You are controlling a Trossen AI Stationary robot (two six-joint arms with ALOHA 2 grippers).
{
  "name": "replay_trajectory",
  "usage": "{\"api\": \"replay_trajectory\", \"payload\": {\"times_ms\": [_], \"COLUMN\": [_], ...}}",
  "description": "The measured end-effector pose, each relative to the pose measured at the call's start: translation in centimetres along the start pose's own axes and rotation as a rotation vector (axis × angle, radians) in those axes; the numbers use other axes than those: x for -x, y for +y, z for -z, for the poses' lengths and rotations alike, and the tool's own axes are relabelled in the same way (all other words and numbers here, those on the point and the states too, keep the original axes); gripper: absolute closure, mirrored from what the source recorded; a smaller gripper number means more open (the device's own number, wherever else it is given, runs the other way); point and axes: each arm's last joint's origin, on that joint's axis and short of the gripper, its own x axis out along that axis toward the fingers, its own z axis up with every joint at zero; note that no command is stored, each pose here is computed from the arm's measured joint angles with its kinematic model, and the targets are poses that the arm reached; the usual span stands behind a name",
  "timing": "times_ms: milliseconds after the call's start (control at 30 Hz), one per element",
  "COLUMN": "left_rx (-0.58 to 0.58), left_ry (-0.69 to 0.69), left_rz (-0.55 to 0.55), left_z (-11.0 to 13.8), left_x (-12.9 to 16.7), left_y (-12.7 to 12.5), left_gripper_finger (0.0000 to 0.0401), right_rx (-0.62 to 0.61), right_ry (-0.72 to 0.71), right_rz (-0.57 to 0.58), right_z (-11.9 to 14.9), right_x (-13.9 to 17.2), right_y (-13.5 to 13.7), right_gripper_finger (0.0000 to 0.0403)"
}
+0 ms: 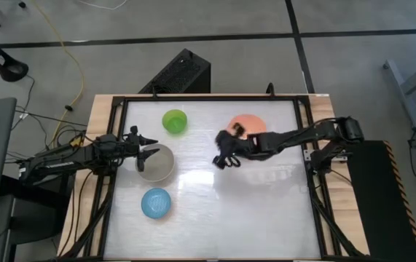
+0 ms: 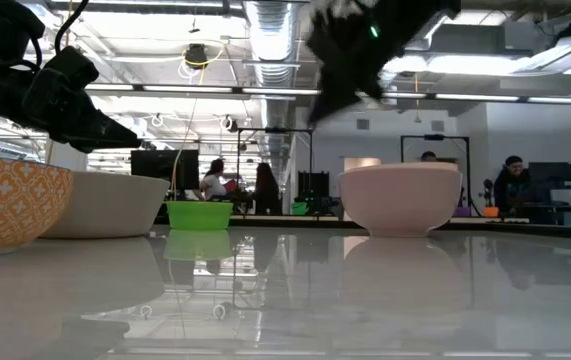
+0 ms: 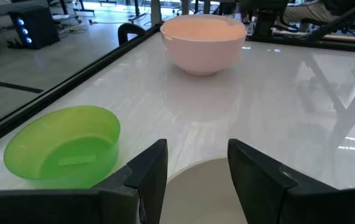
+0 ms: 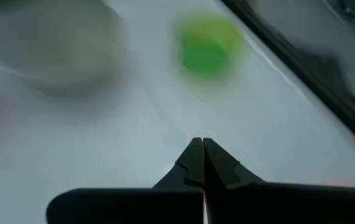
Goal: Nest bowls inside each other
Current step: Stack the gray bowl on top of the orange bowl
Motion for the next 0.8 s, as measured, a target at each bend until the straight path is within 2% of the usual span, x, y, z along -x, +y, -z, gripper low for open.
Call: {"api": "replay_trajectory", "payload": {"times_ms": [167,300,433,667,800], "left_rx": [0.000,0.000,0.000,0.000,0.000], "left_ry": [0.000,0.000,0.000,0.000,0.000], "left_rz": [0.000,0.000,0.000,0.000,0.000], "left_z": [0.0,0.0,0.0,0.0,0.0], "left_x": [0.0,0.0,0.0,0.0,0.0], "left_y": [0.0,0.0,0.0,0.0,0.0], "left_gripper_finger": [0.0244,0.0244,0.0244,0.0244,0.0244], "right_rx": [0.067,0.116,0.237,0.486,0.599], "right_ry": [-0.274,-0.377,-0.344,-0.227,-0.136], "right_rz": [-0.213,-0.330,-0.387,-0.613,-0.631], "right_z": [-2.6,-3.0,-3.0,-5.6,-6.2], "right_x": [0.1,-1.8,-5.1,-8.3,-10.0], "right_y": [1.8,3.2,5.3,9.2,10.8], "right_gripper_finger": [0.0393,0.0375,0.0346,0.0269,0.0216]}}
